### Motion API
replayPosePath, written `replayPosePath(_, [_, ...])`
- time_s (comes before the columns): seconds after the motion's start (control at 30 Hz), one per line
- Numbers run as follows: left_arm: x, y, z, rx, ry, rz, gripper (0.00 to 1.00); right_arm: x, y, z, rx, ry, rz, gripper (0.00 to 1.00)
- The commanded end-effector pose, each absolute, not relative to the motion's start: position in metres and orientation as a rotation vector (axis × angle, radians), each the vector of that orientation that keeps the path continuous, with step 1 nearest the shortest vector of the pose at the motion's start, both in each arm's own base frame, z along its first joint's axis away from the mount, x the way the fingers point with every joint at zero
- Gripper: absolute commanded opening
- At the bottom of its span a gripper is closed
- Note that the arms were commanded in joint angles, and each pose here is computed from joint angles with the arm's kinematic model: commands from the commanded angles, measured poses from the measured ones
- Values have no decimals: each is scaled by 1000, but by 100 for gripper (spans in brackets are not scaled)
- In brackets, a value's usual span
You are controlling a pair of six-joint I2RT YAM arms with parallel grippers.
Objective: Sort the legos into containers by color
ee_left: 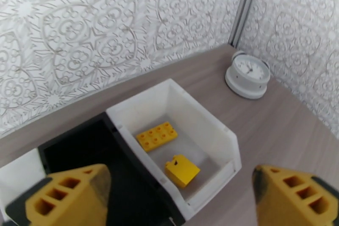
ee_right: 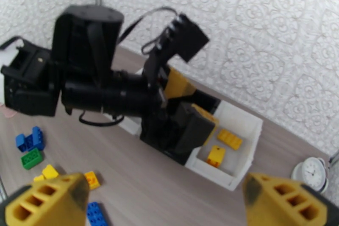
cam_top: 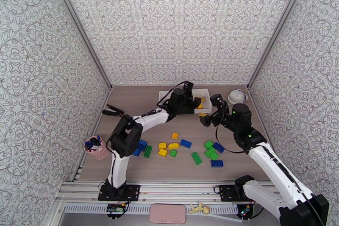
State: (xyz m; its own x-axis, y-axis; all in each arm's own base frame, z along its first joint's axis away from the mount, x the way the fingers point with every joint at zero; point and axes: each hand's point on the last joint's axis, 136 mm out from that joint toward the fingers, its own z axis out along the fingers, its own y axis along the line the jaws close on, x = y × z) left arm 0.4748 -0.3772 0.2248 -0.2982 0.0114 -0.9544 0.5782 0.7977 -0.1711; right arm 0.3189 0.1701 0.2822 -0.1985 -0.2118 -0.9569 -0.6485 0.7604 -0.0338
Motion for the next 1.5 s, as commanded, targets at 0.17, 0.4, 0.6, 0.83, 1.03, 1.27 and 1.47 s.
replayPosePath(0.17, [420, -265, 217, 40, 1961, -346, 100, 292, 225, 271, -984, 1679, 617, 100])
replayPosePath(0.4, [351, -183, 182, -215, 2120, -16, 100, 282, 256, 277, -1104, 1606, 722, 100])
replayPosePath(0.6, [300, -131, 148, -509, 2250, 105, 100, 279, 276, 277, -1189, 1577, 760, 100])
replayPosePath(0.83, [270, -100, 112, -761, 2401, 147, 99, 283, 296, 264, -1264, 1615, 764, 99])
replayPosePath(1.03, [251, -76, 75, -1024, 2491, 129, 93, 280, 310, 251, -1310, 1640, 782, 100])
replayPosePath(1.27, [254, -67, 54, -1159, 2515, 46, 82, 275, 329, 240, -1375, 1641, 804, 100])
replayPosePath(1.47, [269, -72, 41, -1163, 2552, 16, 69, 276, 337, 234, -1390, 1653, 814, 100])
